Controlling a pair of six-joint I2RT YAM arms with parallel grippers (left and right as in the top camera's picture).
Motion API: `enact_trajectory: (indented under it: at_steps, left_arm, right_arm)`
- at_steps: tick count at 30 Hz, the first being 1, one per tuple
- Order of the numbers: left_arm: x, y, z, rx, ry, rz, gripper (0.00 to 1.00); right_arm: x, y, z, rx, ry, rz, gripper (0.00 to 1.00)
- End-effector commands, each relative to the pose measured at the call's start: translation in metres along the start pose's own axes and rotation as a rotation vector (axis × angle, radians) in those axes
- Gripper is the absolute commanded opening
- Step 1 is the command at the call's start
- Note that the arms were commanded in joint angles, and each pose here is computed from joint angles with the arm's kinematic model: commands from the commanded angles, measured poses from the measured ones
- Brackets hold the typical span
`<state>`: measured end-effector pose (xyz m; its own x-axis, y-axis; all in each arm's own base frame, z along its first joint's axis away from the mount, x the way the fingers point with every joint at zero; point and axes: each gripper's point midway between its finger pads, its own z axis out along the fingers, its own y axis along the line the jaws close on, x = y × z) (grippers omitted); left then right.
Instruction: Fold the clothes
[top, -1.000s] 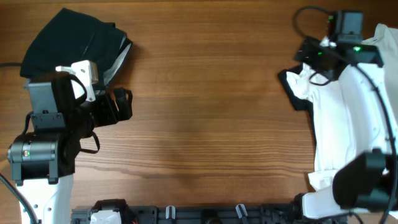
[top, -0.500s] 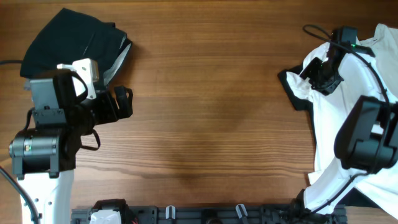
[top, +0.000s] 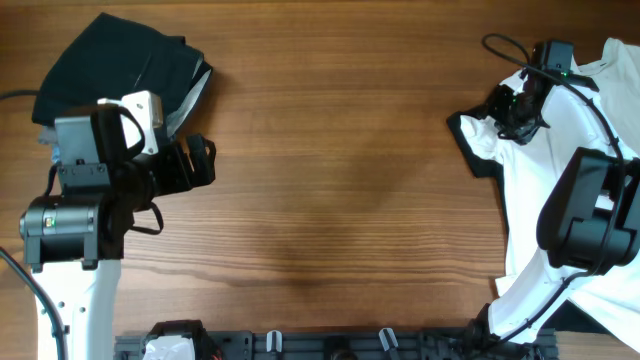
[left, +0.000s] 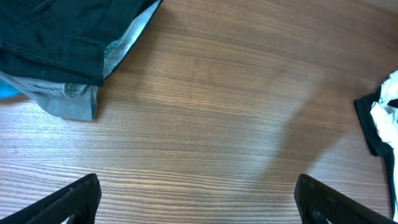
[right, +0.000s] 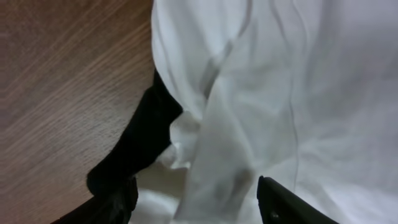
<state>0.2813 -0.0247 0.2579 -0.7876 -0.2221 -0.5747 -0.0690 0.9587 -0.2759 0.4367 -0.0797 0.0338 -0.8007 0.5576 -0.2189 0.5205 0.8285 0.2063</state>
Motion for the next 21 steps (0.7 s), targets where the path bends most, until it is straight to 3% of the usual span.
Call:
enact_trajectory:
  at_steps: [1, 3, 6, 8, 10, 21]
  left_arm:
    - [-0.006, -0.006, -0.003, 0.024, -0.012, 0.024, 0.98]
    - [-0.006, -0.007, -0.002, 0.026, -0.010, 0.023, 0.97]
    - [-0.006, -0.007, -0.002, 0.025, -0.008, 0.023, 0.97]
    - [-0.006, -0.007, -0.002, 0.025, -0.009, 0.023, 0.97]
    - [-0.006, -0.007, -0.002, 0.025, -0.008, 0.023, 0.97]
    - [-0.006, -0.007, -0.002, 0.025, -0.008, 0.023, 0.97]
  right_arm:
    - [0.001, 0.004, 0.003, -0.014, 0.010, -0.033, 0.68]
    - [0.005, 0.002, 0.006, -0.011, 0.017, -0.035, 0.68]
    - [0.012, -0.001, 0.012, -0.006, 0.030, -0.032, 0.60]
    - [0.013, -0.002, 0.014, -0.006, 0.029, -0.032, 0.39]
    - [0.008, -0.002, 0.013, -0.011, 0.012, -0.031, 0.07]
    - [-0.060, -0.034, -0.063, -0.038, -0.195, 0.105, 0.04]
